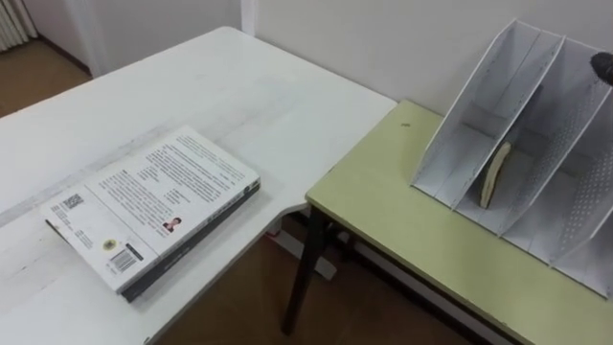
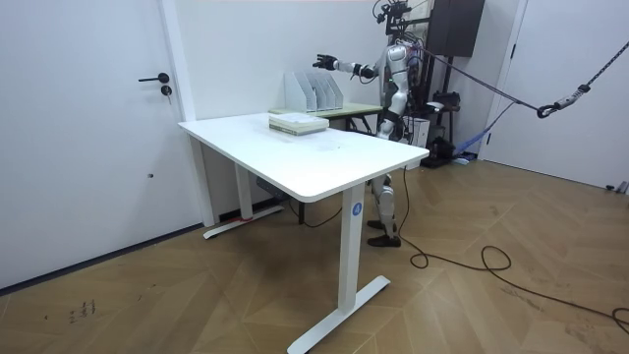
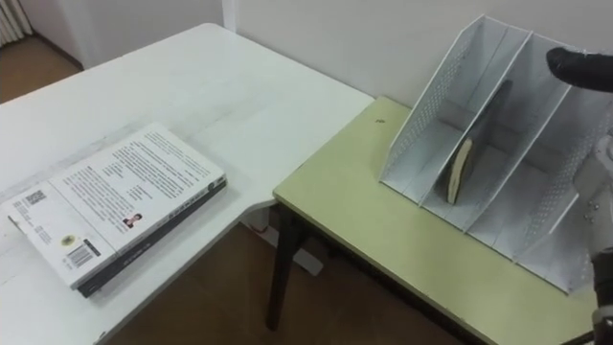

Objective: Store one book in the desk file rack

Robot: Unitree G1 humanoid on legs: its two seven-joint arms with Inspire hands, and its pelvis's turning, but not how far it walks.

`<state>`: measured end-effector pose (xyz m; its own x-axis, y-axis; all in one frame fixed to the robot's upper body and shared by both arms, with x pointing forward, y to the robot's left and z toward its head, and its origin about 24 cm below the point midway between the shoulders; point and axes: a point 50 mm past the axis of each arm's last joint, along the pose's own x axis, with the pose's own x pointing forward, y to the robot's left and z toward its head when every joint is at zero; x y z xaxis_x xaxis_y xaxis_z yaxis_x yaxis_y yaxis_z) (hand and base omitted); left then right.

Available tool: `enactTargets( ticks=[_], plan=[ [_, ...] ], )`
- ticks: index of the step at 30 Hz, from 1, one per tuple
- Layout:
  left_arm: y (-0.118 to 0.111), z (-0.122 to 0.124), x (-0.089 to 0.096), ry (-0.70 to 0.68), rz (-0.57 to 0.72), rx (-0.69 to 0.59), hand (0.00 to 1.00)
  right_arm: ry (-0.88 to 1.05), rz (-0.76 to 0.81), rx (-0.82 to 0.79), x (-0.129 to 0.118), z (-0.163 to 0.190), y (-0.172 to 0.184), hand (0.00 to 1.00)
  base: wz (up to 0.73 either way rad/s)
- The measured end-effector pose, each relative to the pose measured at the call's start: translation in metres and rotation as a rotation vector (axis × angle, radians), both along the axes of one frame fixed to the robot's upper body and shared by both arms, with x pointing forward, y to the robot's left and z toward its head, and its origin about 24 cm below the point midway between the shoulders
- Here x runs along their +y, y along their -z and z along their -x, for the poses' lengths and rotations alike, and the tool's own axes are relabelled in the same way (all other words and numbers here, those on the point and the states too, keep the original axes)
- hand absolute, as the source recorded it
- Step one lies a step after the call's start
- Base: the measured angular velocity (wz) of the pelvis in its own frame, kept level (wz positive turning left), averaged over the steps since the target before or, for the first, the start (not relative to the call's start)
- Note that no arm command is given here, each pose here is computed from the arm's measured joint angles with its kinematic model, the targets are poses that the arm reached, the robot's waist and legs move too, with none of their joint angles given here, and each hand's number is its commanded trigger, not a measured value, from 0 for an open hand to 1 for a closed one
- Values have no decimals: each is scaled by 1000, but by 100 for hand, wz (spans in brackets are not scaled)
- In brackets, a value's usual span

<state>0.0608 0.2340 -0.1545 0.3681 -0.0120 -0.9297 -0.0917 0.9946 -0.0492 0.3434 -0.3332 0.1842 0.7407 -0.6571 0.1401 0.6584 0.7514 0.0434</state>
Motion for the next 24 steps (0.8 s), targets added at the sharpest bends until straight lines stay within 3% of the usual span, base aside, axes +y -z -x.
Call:
enactTargets(
  ticks=[9,17,24],
  plan=[
    [-1,-2,6,7,-17,1,0,-571,13,-195,70,-3,-38,0,-9],
    [-4,-9,14,35,-41,-5,0,-1163,130,-7,134,25,19,0,2],
    [-4,-23,11,103,-28,0,0,-1467,168,253,156,51,79,0,0]
  ],
)
